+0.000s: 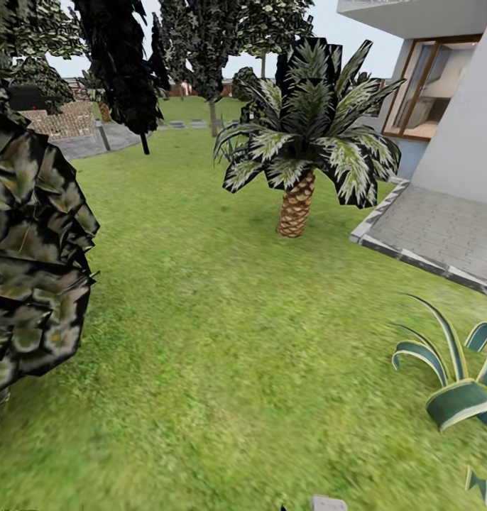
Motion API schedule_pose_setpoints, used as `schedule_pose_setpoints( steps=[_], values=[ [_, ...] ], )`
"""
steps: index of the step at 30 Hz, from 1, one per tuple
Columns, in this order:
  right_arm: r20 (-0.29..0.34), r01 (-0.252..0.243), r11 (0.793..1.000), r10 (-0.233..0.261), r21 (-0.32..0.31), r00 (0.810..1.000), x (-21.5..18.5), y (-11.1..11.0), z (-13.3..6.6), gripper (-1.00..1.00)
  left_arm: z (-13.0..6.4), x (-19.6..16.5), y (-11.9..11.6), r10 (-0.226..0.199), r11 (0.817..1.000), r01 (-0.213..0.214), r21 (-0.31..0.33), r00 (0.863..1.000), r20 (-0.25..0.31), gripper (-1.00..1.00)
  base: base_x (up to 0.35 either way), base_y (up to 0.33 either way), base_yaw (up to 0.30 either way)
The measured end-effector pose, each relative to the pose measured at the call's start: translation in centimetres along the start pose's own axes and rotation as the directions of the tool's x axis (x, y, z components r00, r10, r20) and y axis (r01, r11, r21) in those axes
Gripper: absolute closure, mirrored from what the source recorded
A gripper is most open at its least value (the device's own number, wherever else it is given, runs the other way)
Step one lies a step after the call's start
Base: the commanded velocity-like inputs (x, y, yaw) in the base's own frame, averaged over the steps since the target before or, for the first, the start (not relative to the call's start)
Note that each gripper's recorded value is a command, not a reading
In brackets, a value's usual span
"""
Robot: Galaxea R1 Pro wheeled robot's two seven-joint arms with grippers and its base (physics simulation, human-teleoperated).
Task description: Take the three Easter eggs out of the wicker basket on the lawn in the garden, then place them on the lawn next to a single tree (choose any tree) so that all three eggs are next to the same tree and none are left in the basket.
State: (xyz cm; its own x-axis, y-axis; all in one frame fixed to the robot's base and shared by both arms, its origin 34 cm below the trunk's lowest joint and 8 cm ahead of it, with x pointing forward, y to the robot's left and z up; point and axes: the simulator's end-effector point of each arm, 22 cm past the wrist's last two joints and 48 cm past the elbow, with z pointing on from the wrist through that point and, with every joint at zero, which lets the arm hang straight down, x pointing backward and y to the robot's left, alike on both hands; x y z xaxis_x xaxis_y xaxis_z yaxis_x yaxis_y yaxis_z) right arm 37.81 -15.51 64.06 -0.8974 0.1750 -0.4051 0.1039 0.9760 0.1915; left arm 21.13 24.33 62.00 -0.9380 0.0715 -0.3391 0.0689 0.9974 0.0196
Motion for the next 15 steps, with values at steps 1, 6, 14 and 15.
schedule_pose_setpoints(
  steps=[1,6,14,15],
  values=[
    [-0.005,0.0,1.0,0.0,0.0,1.0,0.3,0.0,0.0,-1.0,0.0,0.0,0.1,-0.001,1.0,0.001,-0.003,1.0,0.001,-1.0,0.0,0.0,0.125],
    [-0.032,0.0,1.0,0.0,-0.001,0.999,1.6,0.0,-0.2,-1.0,0.0,-0.3,0.2,-0.003,1.0,0.003,-0.01,1.0,0.008,-1.0,0.0,0.0,0.132],
    [-0.056,0.003,1.0,-0.002,0.001,0.998,2.8,-0.3,-0.5,-1.0,0.0,-0.7,0.3,-0.001,1.0,0.001,-0.011,1.0,0.02,-1.0,0.0,0.0,0.172],
    [-0.057,0.003,1.0,-0.003,0.002,0.998,2.8,-0.3,-0.5,-1.0,0.0,-0.8,0.3,-0.001,1.0,0.001,-0.011,1.0,0.021,-1.0,0.0,0.0,0.186]
  ],
)
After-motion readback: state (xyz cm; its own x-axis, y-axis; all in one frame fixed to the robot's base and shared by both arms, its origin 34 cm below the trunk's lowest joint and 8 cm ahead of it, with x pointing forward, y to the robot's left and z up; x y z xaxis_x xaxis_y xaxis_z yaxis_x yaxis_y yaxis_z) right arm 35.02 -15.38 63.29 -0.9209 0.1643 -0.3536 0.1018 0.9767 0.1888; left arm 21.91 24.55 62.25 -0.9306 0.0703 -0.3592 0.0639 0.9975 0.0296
